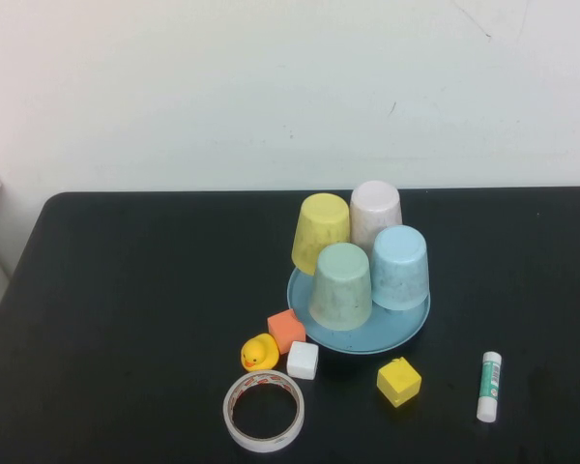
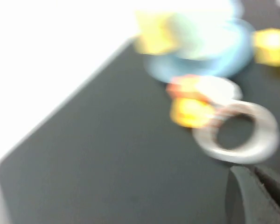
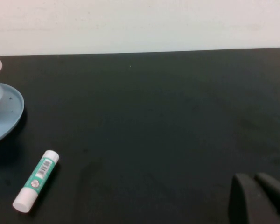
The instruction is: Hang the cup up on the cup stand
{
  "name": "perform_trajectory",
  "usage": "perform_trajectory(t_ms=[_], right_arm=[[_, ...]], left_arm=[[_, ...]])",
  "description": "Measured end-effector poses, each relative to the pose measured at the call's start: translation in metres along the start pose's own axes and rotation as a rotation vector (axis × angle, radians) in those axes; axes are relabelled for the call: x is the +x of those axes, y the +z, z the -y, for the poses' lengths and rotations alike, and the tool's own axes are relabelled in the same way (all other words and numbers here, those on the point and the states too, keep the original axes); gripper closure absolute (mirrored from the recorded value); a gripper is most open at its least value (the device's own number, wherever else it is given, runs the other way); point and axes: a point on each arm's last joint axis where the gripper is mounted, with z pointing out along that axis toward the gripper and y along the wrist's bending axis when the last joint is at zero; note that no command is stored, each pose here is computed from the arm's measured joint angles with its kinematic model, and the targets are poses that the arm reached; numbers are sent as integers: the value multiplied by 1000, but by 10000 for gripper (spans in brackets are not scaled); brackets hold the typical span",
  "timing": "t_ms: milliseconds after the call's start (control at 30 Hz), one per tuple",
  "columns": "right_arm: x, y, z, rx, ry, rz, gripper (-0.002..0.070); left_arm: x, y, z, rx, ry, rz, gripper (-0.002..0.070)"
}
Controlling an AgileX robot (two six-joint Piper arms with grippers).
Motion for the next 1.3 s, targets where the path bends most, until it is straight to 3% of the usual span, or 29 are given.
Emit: perform_trajectory(t_ms=[233, 467, 567, 767, 1033, 1300], right_arm=[[0, 0, 0, 0, 0, -1, 676], [0, 0, 0, 0, 0, -2, 676], [0, 0, 0, 0, 0, -2, 676], [0, 0, 0, 0, 1, -2, 676], [0, 0, 0, 0, 1, -2, 676], [0, 0, 0, 0, 1, -2, 676]], left_arm=[[19, -8, -13, -374, -233, 83, 676], [32, -11, -13, -486, -329, 69, 676], [38, -10, -15, -544, -429, 84, 676], [41, -9, -16, -576, -503, 136, 676], [52, -7, -11, -548, -508, -10, 676], [54, -7, -10, -540, -515, -41, 676]])
